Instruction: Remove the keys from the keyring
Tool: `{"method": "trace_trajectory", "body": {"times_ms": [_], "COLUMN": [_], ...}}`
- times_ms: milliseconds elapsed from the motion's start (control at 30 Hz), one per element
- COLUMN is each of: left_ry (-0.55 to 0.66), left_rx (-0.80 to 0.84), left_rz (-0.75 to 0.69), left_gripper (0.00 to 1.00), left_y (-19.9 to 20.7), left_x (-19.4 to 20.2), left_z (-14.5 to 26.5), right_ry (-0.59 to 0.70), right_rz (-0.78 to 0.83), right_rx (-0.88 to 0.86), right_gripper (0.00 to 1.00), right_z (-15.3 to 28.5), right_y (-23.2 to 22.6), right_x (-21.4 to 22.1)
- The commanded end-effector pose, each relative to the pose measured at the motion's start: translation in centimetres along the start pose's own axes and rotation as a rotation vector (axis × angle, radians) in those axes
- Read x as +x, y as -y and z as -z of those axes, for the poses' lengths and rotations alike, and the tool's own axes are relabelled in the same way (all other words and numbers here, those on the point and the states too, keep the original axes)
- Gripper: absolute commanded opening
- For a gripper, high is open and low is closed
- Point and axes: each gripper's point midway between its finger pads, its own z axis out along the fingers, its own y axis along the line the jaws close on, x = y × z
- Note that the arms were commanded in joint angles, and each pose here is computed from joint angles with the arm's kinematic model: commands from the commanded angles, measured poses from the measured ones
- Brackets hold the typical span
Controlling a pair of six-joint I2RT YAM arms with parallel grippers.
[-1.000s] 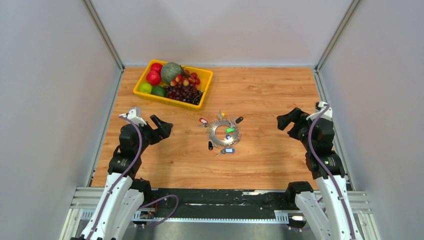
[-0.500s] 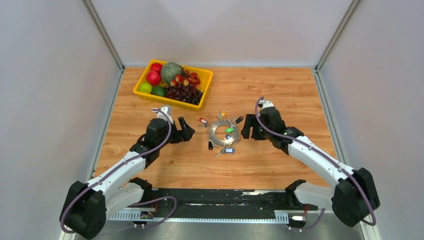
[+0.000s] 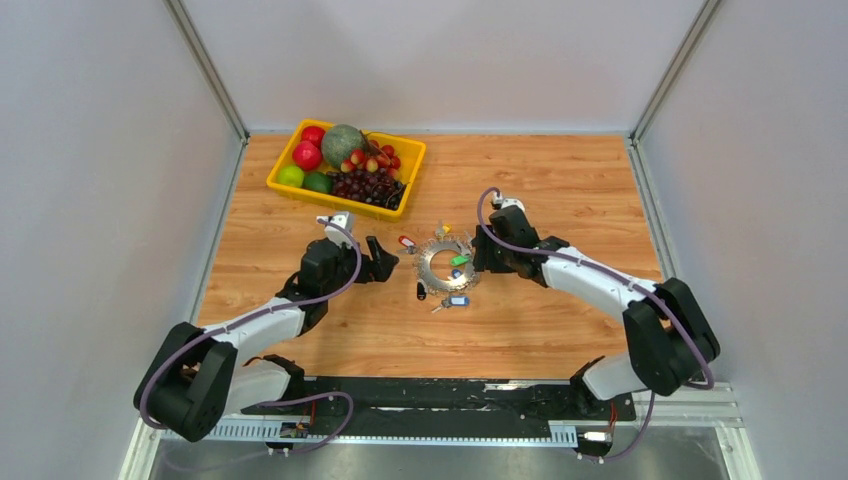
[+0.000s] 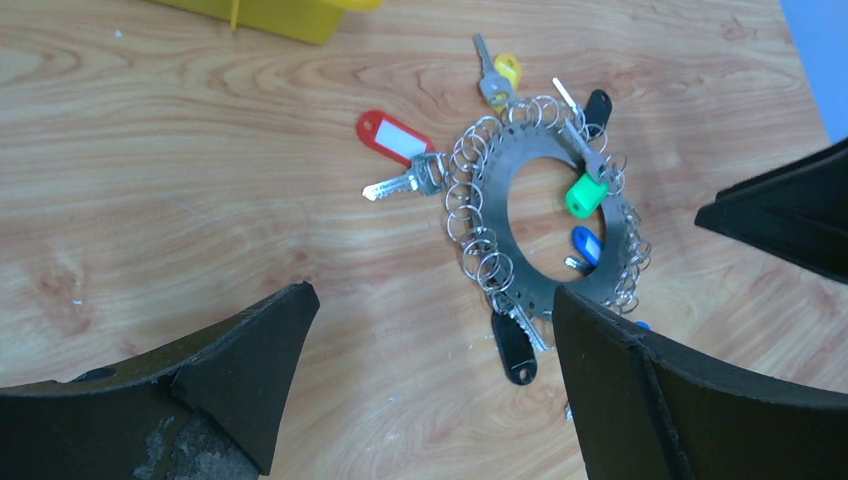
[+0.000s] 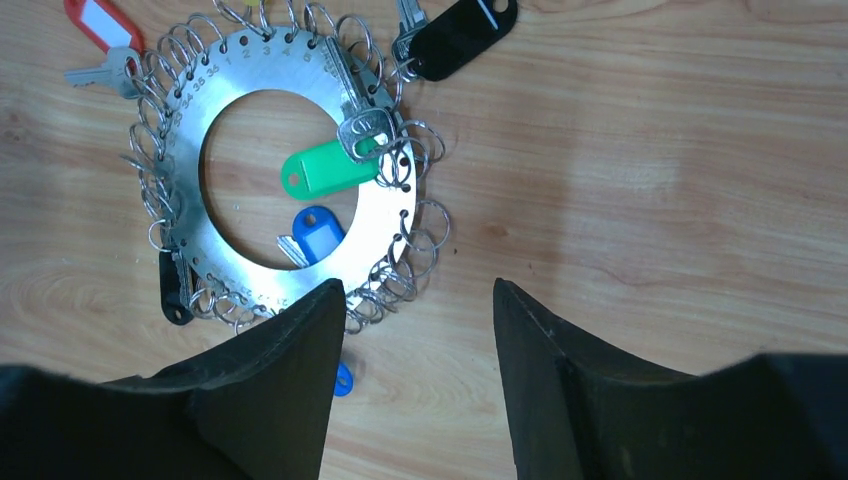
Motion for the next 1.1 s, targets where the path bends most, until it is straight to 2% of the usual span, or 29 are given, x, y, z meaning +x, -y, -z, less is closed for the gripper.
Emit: {"method": "trace_trajectory", "body": {"times_ms": [0, 133, 333, 567, 900, 1067], "left_ry": [0.072, 0.077, 0.091, 0.071, 0.053, 0.049], "left_rx": [0.096, 0.099, 0.107, 0.141, 0.154, 0.16], "left_rz": [-0.025, -0.026, -0.03, -0.034, -0.042, -0.047], "left_gripper": [0.99, 0.99, 0.99, 0.96, 0.95, 0.93], "left_y": [2.1, 2.2, 2.4, 3.0, 3.3, 3.4], "left_x": [-1.9, -2.0, -2.2, -1.9, -1.5, -1.4], "left_z": [-0.5, -0.2, 0.1, -0.1, -0.4, -0.5], "right_ry": [0.081, 0.071, 0.054, 0.04, -0.026, -0.073], "right_rz": [-0.005, 0.002, 0.028, 0.049, 0.181, 0.208], "right_rx": [-0.013, -0.005, 0.04, 0.061, -0.028, -0.151], "right_gripper": [0.57, 0.46, 0.4, 0.37, 0.35, 0.34], "right_z": [-1.0, -2.4, -4.5, -5.0, -6.6, -7.1], "right_y": [-1.5, -1.9, -1.4, 0.3, 0.3, -1.7], "right_x": [-3.7, -4.4, -4.5, -4.7, -3.6, -2.6]}}
